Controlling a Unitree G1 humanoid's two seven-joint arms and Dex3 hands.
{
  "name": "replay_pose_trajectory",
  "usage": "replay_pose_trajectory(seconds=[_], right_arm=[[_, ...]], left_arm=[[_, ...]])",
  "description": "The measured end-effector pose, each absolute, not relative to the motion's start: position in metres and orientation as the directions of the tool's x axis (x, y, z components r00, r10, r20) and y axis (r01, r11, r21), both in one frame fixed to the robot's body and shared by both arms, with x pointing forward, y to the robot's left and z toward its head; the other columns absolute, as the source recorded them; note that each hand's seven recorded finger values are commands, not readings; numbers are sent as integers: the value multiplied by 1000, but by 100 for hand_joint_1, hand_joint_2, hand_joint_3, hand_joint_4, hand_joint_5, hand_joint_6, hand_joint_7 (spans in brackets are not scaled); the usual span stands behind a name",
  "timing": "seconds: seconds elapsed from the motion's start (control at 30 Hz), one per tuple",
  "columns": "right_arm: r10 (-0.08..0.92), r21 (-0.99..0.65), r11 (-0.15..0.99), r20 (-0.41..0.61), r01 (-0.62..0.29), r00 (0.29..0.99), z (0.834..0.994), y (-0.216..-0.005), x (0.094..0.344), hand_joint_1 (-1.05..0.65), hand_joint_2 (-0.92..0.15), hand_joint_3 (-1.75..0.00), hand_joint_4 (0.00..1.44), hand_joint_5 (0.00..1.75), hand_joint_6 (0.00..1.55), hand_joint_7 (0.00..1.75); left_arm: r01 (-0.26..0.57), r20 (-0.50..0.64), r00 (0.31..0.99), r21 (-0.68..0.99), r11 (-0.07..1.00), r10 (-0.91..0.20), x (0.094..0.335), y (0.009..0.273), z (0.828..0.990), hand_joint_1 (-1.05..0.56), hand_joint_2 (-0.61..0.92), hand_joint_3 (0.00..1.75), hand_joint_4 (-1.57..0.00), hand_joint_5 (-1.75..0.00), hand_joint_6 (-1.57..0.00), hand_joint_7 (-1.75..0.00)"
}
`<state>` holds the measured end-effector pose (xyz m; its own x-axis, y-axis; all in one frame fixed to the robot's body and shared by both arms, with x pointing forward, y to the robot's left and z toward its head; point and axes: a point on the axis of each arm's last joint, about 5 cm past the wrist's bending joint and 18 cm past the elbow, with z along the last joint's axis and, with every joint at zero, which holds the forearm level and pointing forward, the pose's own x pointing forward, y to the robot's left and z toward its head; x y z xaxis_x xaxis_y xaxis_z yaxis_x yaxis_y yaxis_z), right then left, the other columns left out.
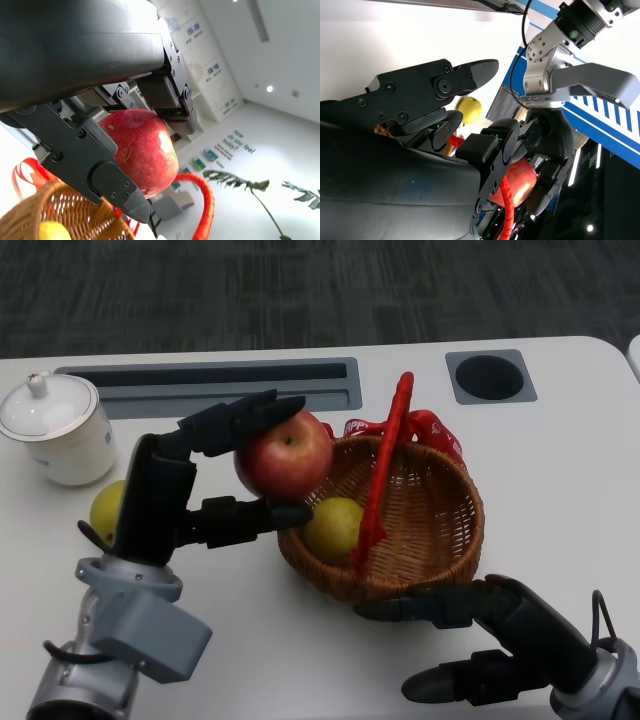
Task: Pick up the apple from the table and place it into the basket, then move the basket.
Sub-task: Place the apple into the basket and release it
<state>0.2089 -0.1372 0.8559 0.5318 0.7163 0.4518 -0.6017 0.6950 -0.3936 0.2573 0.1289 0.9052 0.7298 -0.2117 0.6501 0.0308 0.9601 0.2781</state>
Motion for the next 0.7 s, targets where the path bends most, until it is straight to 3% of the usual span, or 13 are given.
replay_pose_trajectory(seconds=[0.37,0.63,0.7], right_arm=[[707,-389,704,464,-594,534,856,-136,205,-49,-91,0,77,0,70,0],[705,-389,706,459,-592,540,855,-139,204,-49,-92,0,77,0,70,0],[705,-389,707,458,-591,542,855,-139,203,-49,-92,0,77,0,70,0]], left_arm=[[138,551,785,291,947,-284,268,106,896,2,76,0,-125,0,-114,0],[196,446,830,329,924,-335,267,101,880,-3,79,1,-120,0,-110,0],[212,422,838,331,919,-345,266,101,877,-8,80,1,-112,0,-103,0]])
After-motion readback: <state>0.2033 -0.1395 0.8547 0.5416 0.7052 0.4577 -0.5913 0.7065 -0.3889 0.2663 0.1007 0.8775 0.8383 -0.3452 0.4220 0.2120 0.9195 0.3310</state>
